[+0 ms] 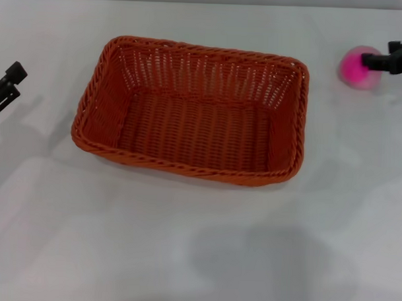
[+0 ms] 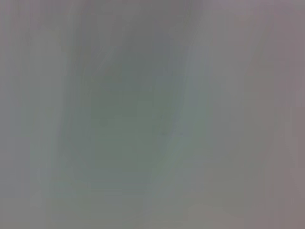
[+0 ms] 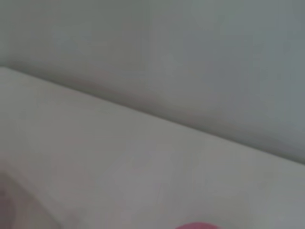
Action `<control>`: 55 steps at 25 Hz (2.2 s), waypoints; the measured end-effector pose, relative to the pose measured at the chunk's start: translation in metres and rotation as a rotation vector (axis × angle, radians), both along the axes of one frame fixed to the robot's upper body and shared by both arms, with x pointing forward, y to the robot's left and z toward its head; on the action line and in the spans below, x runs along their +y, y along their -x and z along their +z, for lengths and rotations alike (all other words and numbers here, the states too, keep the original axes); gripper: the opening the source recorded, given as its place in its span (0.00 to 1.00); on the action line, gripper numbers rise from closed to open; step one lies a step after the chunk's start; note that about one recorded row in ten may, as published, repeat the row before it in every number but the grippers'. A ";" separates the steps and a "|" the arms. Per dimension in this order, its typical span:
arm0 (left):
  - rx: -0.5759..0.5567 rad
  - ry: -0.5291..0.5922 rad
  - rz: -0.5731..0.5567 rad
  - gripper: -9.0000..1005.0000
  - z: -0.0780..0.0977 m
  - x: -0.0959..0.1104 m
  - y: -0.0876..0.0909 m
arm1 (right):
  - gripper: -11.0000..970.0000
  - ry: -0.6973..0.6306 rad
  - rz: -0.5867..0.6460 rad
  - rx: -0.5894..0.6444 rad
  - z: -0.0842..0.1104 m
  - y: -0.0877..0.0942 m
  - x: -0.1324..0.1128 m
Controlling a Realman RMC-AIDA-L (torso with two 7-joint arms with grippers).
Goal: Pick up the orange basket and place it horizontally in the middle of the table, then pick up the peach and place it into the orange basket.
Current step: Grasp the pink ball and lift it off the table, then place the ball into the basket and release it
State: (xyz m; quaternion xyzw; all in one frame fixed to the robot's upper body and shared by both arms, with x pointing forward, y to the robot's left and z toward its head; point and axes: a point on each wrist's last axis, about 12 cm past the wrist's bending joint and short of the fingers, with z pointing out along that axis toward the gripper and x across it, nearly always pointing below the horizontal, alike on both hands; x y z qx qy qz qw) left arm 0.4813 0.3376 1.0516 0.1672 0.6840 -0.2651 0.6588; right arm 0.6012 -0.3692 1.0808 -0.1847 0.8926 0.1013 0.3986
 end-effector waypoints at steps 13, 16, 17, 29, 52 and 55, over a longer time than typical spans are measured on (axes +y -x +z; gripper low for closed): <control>-0.004 0.000 0.004 0.74 0.001 0.001 0.000 | 0.71 0.041 0.015 0.011 -0.005 -0.006 0.010; -0.004 0.000 0.005 0.74 0.001 0.001 0.000 | 0.59 0.044 0.016 0.011 -0.006 -0.005 0.010; -0.005 0.000 0.004 0.74 0.001 0.001 0.000 | 0.55 0.045 0.016 0.012 -0.006 -0.005 0.009; -0.002 0.002 -0.002 0.73 0.000 -0.002 -0.002 | 0.21 0.038 0.028 0.009 -0.003 0.000 0.006; 0.006 0.015 -0.009 0.73 -0.002 -0.005 -0.002 | 0.05 -0.287 0.353 -0.212 0.061 0.022 0.054; 0.011 0.021 -0.012 0.73 -0.003 -0.006 -0.002 | 0.05 -0.308 0.397 -0.195 0.054 0.022 0.068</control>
